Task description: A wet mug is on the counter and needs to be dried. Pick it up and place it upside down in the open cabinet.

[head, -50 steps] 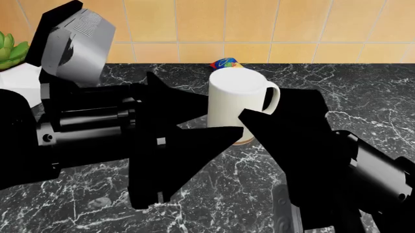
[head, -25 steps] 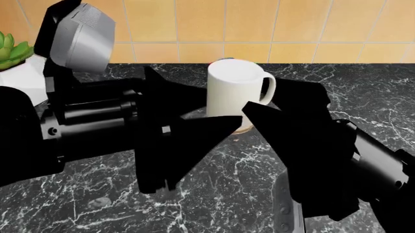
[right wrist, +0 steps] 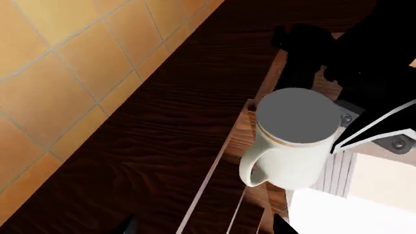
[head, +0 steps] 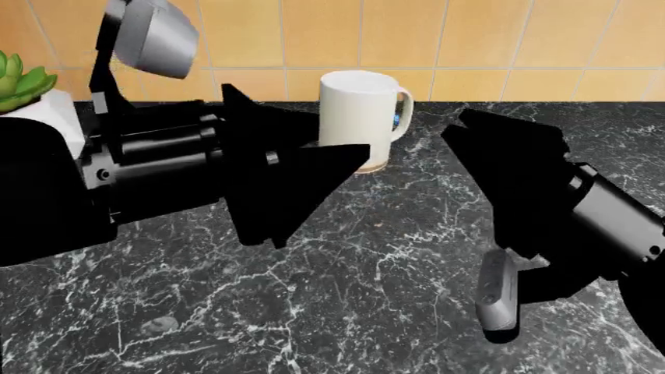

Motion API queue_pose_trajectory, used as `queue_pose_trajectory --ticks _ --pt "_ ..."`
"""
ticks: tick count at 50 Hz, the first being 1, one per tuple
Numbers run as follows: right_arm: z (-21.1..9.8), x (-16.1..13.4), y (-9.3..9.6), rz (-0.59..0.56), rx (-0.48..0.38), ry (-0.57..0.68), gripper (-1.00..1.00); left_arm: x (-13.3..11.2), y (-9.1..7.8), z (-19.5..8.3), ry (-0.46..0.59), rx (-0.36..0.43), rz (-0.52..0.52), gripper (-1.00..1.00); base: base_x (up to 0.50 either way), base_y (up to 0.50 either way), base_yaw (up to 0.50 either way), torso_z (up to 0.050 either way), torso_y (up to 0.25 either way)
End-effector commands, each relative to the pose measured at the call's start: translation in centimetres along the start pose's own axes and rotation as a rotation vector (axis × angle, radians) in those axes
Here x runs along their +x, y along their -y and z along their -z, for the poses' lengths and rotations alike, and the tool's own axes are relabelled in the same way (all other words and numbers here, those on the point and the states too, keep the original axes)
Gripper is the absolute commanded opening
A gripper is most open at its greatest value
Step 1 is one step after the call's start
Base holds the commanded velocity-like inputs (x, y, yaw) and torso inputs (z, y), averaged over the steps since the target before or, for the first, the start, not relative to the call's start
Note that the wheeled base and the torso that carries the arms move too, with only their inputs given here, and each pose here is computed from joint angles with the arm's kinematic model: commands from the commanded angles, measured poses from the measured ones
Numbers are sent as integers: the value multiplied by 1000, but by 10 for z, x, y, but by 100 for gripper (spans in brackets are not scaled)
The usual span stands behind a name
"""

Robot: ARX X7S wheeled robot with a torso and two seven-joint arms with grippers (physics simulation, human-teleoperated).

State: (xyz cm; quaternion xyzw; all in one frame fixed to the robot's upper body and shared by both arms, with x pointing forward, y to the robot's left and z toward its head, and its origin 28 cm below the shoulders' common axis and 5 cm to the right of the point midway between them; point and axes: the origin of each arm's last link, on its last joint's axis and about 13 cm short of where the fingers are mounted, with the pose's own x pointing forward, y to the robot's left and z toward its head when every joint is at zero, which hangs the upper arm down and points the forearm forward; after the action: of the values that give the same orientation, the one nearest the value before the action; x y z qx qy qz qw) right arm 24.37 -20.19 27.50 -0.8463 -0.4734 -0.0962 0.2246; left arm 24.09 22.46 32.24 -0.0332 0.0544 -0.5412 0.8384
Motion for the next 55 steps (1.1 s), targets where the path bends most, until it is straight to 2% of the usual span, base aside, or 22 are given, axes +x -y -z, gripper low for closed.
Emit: queue_pose_trajectory --ticks 1,10,15,18,22,30,55 --pt "15 -20 -17 -109 -3 -60 100 6 -26 -7 23 -17 -91 -100 0 0 0 0 0" --pt "20 -33 -26 -202 4 -128 100 9 -43 -18 59 -2 -233 -100 0 0 0 1 1" --pt "17 -31 -27 -216 39 -164 100 5 -36 -32 118 86 -348 -100 0 0 0 0 0" --pt "14 -29 -28 -227 55 -182 100 2 -28 -37 158 142 -383 -100 0 0 0 0 0" --pt "14 -27 -30 -262 105 -262 100 -4 -14 -42 208 186 -395 -100 0 0 1 0 3" --pt "10 -27 -36 -302 120 -294 100 -11 6 -47 270 235 -411 -100 0 0 0 0 0" --pt "-5 -19 -45 -309 168 -326 100 -17 20 -51 297 277 -408 -100 0 0 0 0 0"
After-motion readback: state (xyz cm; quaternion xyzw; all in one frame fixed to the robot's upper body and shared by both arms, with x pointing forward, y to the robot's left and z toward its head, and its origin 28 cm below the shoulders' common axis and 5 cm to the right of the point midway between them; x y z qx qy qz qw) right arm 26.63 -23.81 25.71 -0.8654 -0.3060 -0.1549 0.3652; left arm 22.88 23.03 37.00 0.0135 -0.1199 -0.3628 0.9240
